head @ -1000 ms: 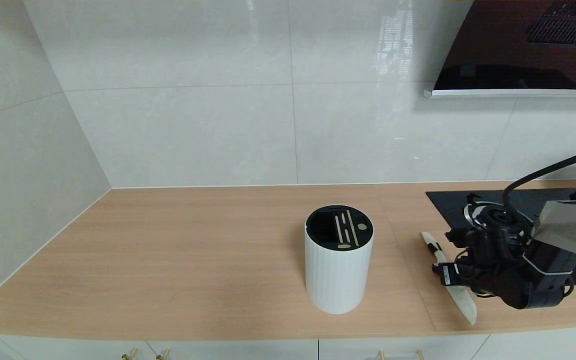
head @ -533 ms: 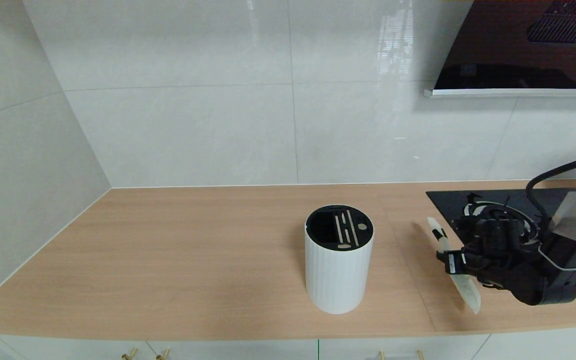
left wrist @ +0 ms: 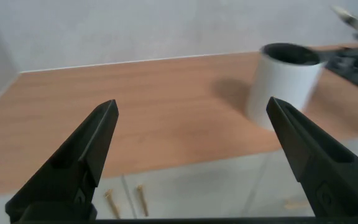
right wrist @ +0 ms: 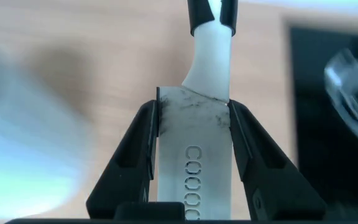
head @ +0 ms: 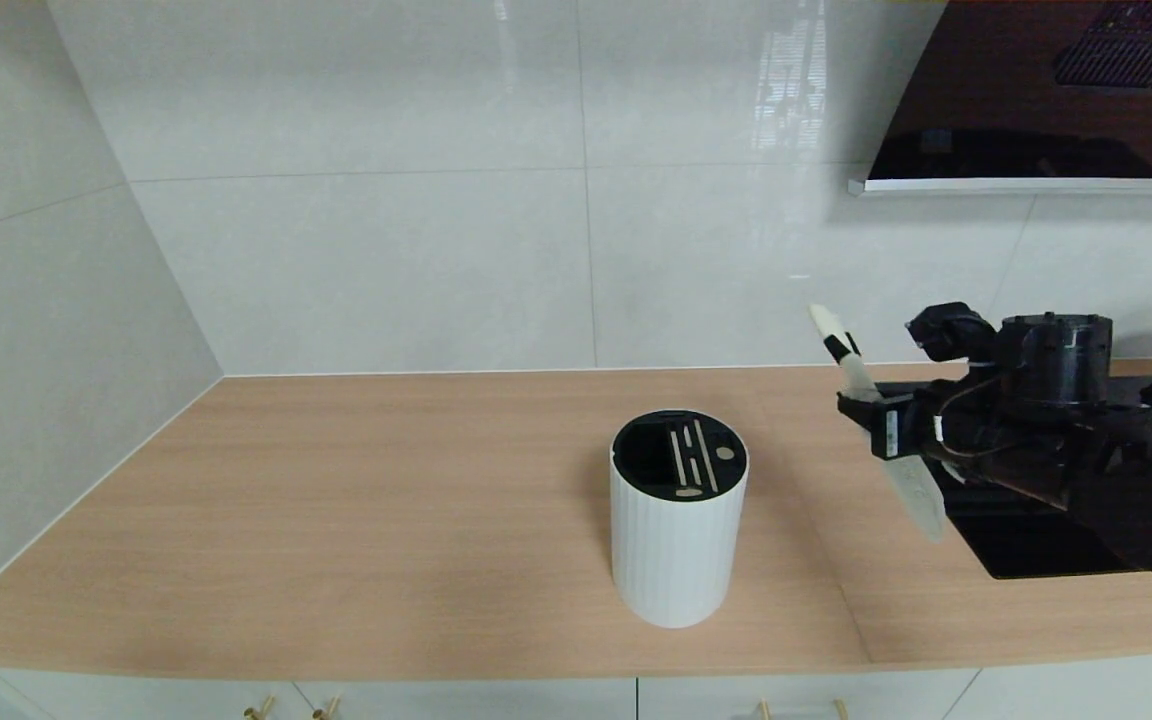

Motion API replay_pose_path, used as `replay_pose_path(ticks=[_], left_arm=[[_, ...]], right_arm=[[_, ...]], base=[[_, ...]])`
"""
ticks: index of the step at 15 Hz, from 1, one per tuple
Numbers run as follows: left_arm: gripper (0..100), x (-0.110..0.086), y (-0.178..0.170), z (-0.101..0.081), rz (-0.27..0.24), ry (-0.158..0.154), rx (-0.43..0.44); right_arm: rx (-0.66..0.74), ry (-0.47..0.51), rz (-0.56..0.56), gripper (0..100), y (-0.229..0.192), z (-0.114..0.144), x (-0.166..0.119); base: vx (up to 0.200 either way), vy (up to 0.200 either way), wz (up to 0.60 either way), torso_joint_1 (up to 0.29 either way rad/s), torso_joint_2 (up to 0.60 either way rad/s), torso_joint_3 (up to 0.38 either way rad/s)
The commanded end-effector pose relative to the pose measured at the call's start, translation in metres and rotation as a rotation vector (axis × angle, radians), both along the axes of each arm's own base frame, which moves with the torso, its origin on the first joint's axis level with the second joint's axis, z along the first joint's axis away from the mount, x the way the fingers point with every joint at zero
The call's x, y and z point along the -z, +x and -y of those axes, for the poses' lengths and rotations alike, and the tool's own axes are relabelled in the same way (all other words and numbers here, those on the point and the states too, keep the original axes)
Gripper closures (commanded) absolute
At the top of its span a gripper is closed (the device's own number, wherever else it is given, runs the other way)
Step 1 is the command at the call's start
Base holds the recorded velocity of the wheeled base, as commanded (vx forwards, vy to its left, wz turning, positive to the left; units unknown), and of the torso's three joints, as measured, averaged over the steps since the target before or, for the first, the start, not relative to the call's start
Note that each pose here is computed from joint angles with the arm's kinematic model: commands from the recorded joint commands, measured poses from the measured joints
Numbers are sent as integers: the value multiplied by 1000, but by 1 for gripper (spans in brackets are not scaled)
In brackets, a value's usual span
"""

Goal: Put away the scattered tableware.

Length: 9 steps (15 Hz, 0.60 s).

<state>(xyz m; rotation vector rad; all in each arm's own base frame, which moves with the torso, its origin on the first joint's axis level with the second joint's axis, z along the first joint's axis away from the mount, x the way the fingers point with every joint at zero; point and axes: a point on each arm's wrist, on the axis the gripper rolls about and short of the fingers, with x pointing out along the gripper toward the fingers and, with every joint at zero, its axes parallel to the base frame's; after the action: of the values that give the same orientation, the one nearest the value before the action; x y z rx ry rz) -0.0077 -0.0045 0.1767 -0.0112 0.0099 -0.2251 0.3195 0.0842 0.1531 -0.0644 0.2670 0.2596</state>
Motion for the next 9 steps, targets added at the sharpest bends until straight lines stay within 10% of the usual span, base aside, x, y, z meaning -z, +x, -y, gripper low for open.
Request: replay_pose_path(ticks=[1,4,7,9], left_arm=[[0,-74,116,12,-179,-2,147],[0,-75,183,44,-146,-97,277],[0,-68,214,80,-131,-107,351],[0,-73,219,114,-200,-262,481]], right_arm=[[-77,40,133,100,-25,-21,-47],[-192,62,171,100,-42,-54,-64],[-274,76,181,100,-59,-78,-68],[-288,71,177,100,-73,-97,-66]], base=[[0,0,0,0,0,0],[0,0,0,0,0,0],[0,0,0,0,0,0],[0,0,0,0,0,0]])
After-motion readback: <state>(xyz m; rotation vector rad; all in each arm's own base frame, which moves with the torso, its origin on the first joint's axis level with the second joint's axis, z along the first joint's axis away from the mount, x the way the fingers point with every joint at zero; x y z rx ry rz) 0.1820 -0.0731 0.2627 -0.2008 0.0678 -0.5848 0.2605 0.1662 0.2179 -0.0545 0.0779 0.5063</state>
